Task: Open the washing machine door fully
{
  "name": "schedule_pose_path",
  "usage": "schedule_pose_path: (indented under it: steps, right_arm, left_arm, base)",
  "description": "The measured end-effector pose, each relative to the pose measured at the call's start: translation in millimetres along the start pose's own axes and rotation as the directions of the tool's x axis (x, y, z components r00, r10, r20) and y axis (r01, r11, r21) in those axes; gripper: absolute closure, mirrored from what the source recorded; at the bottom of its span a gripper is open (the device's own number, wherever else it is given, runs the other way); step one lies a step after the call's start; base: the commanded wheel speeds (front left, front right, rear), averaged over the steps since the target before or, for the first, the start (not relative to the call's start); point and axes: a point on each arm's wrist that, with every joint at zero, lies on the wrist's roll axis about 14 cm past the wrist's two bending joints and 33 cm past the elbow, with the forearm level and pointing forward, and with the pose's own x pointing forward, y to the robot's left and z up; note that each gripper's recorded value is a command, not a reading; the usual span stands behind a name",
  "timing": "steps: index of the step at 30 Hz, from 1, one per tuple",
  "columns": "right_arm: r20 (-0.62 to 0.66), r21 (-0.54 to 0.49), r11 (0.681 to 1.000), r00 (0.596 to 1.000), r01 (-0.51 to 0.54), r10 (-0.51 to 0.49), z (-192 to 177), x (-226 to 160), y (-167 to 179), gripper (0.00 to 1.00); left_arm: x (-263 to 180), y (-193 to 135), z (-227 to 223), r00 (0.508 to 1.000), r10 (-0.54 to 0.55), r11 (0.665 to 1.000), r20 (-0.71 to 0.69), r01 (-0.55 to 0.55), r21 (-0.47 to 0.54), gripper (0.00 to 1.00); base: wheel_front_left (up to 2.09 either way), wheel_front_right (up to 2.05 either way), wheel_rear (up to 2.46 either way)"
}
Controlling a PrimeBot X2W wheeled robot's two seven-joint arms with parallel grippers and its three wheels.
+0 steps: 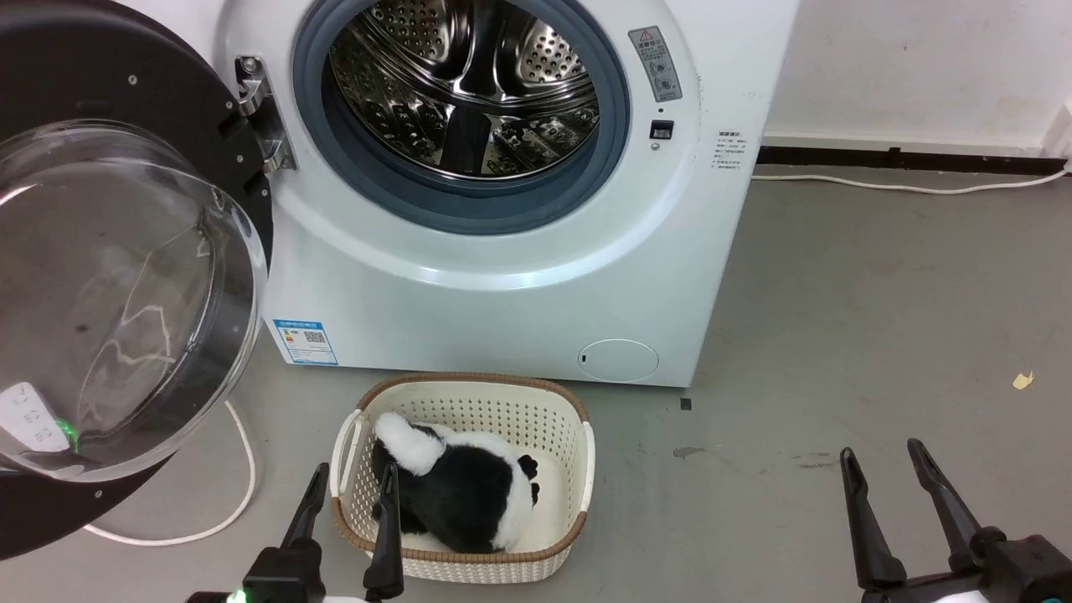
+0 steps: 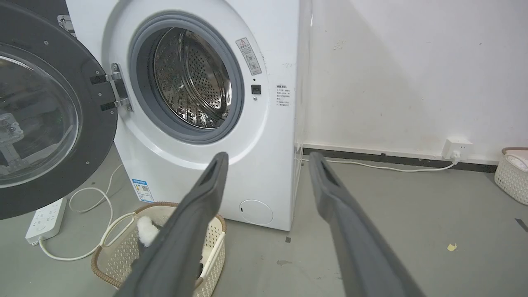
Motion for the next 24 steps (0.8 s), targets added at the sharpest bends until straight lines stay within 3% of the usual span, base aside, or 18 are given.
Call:
schedule_pose_path:
  steps: [3,4,24]
  right_arm:
    - [-0.002,0.007,1.0,1.0,0.0,0.0,-0.9,-0.1,0.4,0.0]
    - [-0.003,0.006,1.0,1.0,-0.001,0.001,-1.1,-0.1,0.5,1.0]
    - [-0.038,-0.002,1.0,0.999,-0.004,0.004,-5.5,-0.1,1.4,1.0]
  left_arm:
    - [0.8,-0.3,2.4,1.0,-0.003,1.0,0.008,0.003,-0.005,0.0]
    - [0.9,-1.6,2.3,1.0,-0.008,1.0,0.007,0.008,-0.008,1.0]
    - [2.9,1.6,0.2,1.0,-0.006,1.0,-0.018,0.006,0.005,1.0]
  base:
    - [0.0,0.0,0.0]
    - [0.0,0.0,0.0]
    - [0.0,0.0,0.0]
